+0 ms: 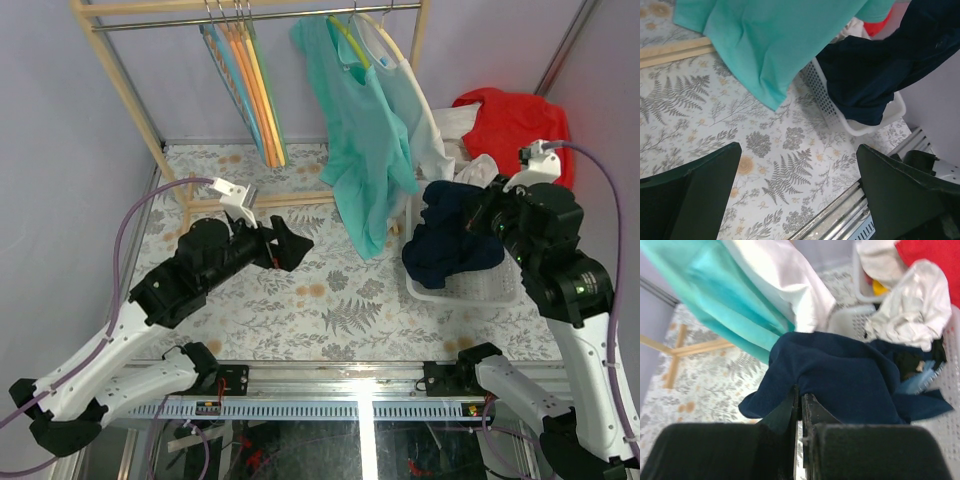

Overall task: Place the t-shirt on the hanger
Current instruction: Pick up the T-shirt and place it in the bin.

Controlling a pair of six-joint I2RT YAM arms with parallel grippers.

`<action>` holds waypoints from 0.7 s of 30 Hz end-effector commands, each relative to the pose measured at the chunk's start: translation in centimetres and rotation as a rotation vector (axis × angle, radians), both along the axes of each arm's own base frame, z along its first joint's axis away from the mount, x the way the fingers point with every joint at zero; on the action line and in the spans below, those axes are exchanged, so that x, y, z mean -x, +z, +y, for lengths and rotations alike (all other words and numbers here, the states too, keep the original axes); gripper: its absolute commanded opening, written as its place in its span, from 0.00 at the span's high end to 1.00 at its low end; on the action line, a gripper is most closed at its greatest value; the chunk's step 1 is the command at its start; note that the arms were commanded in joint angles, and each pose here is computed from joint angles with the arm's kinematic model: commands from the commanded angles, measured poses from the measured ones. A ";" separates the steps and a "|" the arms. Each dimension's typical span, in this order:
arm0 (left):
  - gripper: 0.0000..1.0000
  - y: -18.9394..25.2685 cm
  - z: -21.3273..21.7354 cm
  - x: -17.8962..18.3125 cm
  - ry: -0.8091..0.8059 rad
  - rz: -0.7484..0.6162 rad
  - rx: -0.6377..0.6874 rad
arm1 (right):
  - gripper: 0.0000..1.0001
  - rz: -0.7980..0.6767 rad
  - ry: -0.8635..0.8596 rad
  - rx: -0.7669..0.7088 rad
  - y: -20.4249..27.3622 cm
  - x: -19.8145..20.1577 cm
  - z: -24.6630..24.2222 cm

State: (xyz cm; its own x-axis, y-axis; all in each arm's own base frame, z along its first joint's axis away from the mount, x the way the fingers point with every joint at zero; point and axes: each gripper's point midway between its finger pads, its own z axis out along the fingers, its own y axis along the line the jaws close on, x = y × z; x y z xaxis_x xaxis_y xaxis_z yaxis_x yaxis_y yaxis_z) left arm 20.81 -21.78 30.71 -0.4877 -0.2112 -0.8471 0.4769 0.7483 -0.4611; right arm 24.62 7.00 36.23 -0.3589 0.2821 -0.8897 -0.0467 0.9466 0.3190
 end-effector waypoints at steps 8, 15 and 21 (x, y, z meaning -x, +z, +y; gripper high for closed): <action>0.00 5.2 -5.9 1.5 -0.210 -0.169 0.129 | 1.00 -0.212 0.281 -0.128 8.1 2.6 4.4; 0.00 5.7 -10.6 3.6 -0.302 -0.226 0.127 | 1.00 -0.153 0.446 -0.173 5.9 3.8 7.1; 0.00 6.7 -13.9 4.3 -0.329 -0.300 0.126 | 1.00 -0.105 0.559 -0.238 5.0 4.5 9.1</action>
